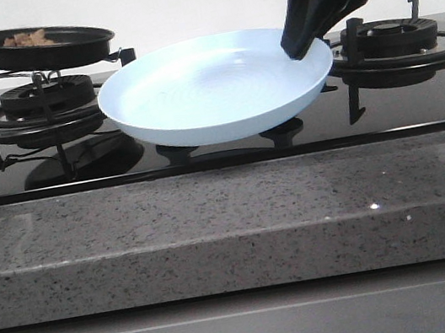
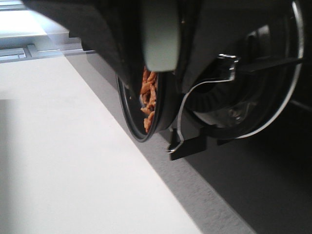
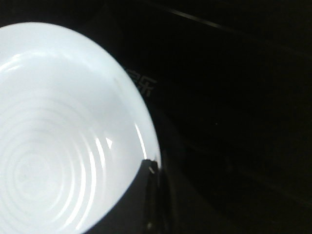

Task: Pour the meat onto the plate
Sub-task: 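Lift the black pan with the left gripper over the held plate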

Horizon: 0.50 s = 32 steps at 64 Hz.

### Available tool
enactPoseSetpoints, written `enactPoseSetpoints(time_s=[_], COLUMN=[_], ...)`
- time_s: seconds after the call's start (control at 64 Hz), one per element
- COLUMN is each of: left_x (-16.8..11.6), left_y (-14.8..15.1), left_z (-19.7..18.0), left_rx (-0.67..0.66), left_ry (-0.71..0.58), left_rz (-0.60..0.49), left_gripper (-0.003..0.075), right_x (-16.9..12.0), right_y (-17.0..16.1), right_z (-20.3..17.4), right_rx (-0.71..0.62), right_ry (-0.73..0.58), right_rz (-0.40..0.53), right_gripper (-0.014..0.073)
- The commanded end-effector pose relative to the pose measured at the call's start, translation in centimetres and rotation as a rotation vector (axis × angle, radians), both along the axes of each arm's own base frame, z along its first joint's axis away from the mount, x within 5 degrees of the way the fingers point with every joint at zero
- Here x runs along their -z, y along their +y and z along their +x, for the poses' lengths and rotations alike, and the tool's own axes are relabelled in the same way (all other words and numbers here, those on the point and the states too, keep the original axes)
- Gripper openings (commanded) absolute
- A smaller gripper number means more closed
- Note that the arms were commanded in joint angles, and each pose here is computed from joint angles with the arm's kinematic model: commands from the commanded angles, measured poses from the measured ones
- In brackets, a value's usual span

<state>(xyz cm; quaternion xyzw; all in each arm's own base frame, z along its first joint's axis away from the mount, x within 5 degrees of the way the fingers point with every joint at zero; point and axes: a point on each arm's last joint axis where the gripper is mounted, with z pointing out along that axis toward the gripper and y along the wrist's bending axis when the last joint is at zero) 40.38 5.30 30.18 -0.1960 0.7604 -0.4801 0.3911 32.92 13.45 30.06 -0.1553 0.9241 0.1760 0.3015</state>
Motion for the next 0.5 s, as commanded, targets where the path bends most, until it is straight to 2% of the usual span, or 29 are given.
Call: enactPoseSetpoints(time_s=[0.0, 0.219, 0.484], left_x=[-5.8, -9.1, -11.2], left_y=[-1.1, -2.3, -4.8], left_z=[-1.9, -4.2, -8.2], left_rx=[0.029, 0.061, 0.103], left_ry=[-0.172, -0.285, -0.39], left_rz=[-0.069, -0.007, 0.073], left_gripper=[-0.002, -0.002, -0.002], right_x=[-2.3, -2.3, -2.3], right_y=[-0.1, -0.1, -0.1], right_z=[-0.2, -0.2, -0.2], right_rx=[0.012, 0.012, 0.012], right_ry=[-0.096, -0.096, -0.096], right_rz=[0.037, 0.037, 0.037], right_gripper=[-0.0067, -0.0067, -0.0067])
